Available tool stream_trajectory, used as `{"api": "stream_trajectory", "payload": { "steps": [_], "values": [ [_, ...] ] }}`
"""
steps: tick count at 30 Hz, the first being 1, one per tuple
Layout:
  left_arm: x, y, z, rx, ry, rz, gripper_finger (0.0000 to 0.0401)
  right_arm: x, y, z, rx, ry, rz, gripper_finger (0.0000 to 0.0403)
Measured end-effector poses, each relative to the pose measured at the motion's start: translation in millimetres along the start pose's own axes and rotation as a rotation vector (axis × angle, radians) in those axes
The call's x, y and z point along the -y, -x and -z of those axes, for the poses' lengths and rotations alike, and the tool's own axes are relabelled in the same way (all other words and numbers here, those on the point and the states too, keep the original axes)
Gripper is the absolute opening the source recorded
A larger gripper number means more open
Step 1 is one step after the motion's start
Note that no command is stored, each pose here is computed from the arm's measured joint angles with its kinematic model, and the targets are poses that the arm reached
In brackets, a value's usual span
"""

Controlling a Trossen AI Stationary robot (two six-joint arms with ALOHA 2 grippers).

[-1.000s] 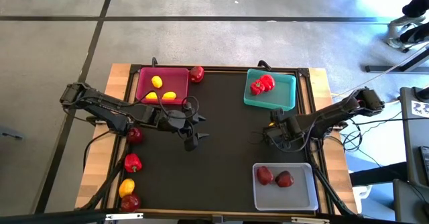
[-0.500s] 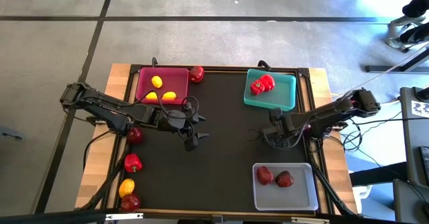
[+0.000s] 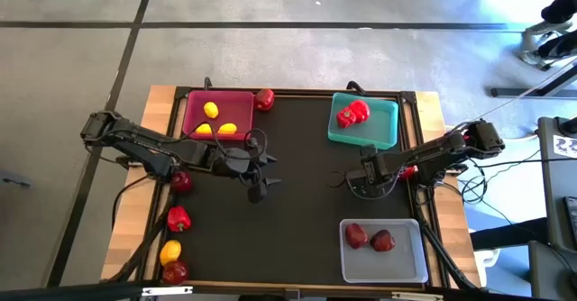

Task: Sort produce into baskets
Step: Put the lemon into the pink bin

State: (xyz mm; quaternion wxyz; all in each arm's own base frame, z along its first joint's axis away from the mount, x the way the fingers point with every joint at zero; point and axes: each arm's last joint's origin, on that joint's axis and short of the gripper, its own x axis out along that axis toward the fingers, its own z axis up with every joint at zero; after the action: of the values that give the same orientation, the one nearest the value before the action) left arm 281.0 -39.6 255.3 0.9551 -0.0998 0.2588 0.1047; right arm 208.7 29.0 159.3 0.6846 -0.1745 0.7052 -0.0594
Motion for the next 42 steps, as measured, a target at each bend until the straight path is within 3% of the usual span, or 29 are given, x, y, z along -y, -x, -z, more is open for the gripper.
{"api": "stream_trajectory", "payload": {
  "steps": [10, 19, 25, 32, 42],
  "values": [
    [0.7, 0.0, -1.8, 0.018, -0.003, 0.007, 0.0326, 13.9, 44.1, -31.8, 0.183, -0.097, -0.011, 0.0095],
    [9.7, 1.3, -9.3, 0.116, -0.138, 0.05, 0.0326, 28.3, 88.7, -70.3, 0.546, -0.205, -0.01, 0.0095],
    [12.0, -4.0, -11.3, 0.155, -0.152, 0.056, 0.0326, 32.2, 103.3, -87.9, 0.771, -0.236, -0.019, 0.0095],
    [14.2, -14.3, -7.6, 0.151, -0.15, 0.055, 0.0326, 34.9, 112.7, -96.2, 0.9, -0.261, -0.024, 0.0095],
    [18.1, -20.5, -9.0, 0.195, -0.138, 0.07, 0.0326, 35.3, 117.5, -101.2, 0.974, -0.276, -0.065, 0.0095]
  ]
}}
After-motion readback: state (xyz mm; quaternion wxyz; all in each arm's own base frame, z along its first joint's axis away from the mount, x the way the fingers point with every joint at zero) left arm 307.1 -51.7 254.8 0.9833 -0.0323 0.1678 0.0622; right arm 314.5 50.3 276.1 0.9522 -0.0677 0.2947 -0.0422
